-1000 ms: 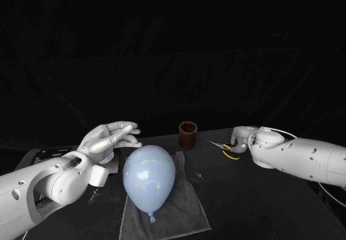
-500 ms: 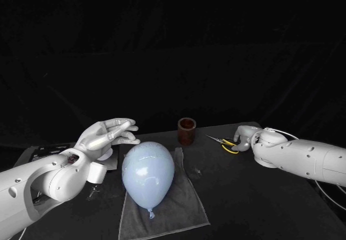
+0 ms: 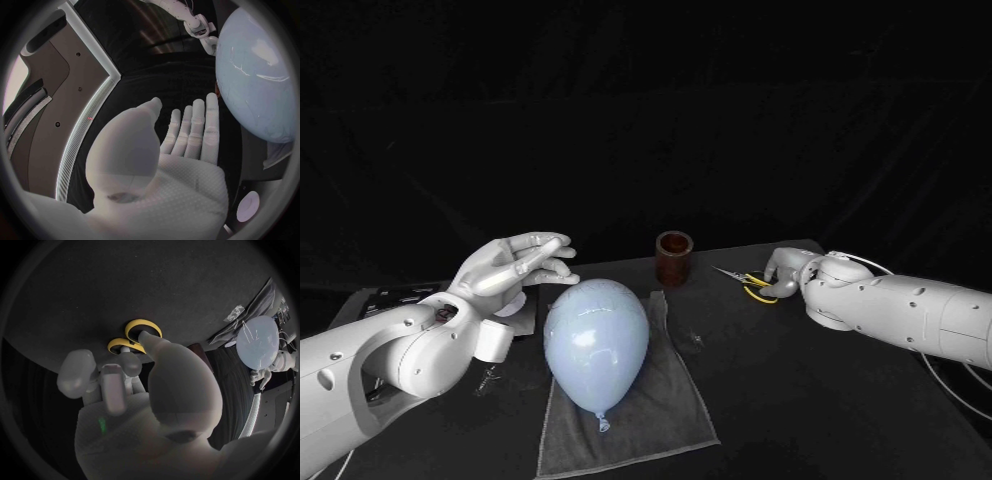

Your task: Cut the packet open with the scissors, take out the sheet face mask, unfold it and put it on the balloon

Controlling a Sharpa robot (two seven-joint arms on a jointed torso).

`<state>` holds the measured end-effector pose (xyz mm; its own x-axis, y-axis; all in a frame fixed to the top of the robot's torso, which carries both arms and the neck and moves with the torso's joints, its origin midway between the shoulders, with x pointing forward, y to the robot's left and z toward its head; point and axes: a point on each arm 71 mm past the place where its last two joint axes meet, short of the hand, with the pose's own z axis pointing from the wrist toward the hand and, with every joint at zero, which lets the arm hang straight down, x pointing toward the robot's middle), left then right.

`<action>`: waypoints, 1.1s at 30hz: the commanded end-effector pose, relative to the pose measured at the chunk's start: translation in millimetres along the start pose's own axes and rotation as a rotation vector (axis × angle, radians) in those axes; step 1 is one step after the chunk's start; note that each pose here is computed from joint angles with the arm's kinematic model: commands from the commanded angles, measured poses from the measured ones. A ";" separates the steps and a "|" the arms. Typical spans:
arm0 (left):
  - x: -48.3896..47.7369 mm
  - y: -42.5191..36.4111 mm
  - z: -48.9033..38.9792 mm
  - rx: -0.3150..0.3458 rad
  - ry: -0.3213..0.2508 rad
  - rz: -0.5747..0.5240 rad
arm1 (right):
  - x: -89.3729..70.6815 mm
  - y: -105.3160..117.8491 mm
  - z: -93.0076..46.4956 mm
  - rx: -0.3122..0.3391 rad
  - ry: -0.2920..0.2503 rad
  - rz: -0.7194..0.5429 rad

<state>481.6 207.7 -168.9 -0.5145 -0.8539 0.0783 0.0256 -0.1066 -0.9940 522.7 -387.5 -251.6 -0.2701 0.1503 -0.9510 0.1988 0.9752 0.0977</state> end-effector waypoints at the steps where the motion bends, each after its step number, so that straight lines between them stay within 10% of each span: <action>1: 2.5 -2.4 1.0 0.015 0.026 -0.003 | 13.8 3.9 -0.3 -0.027 0.092 0.004; 14: 2.2 -2.2 1.3 0.014 0.025 -0.002 | 29.1 4.7 -1.9 -0.036 0.181 -0.028; 33: 2.0 -1.9 1.4 0.013 0.023 -0.002 | 34.5 14.4 -7.0 -0.019 0.103 -0.216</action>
<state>482.2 207.5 -169.2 -0.5144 -0.8541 0.0772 0.0258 -0.1054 -0.9941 521.0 -375.1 -256.3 -0.2803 0.0192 -0.9597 0.1423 0.9896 -0.0217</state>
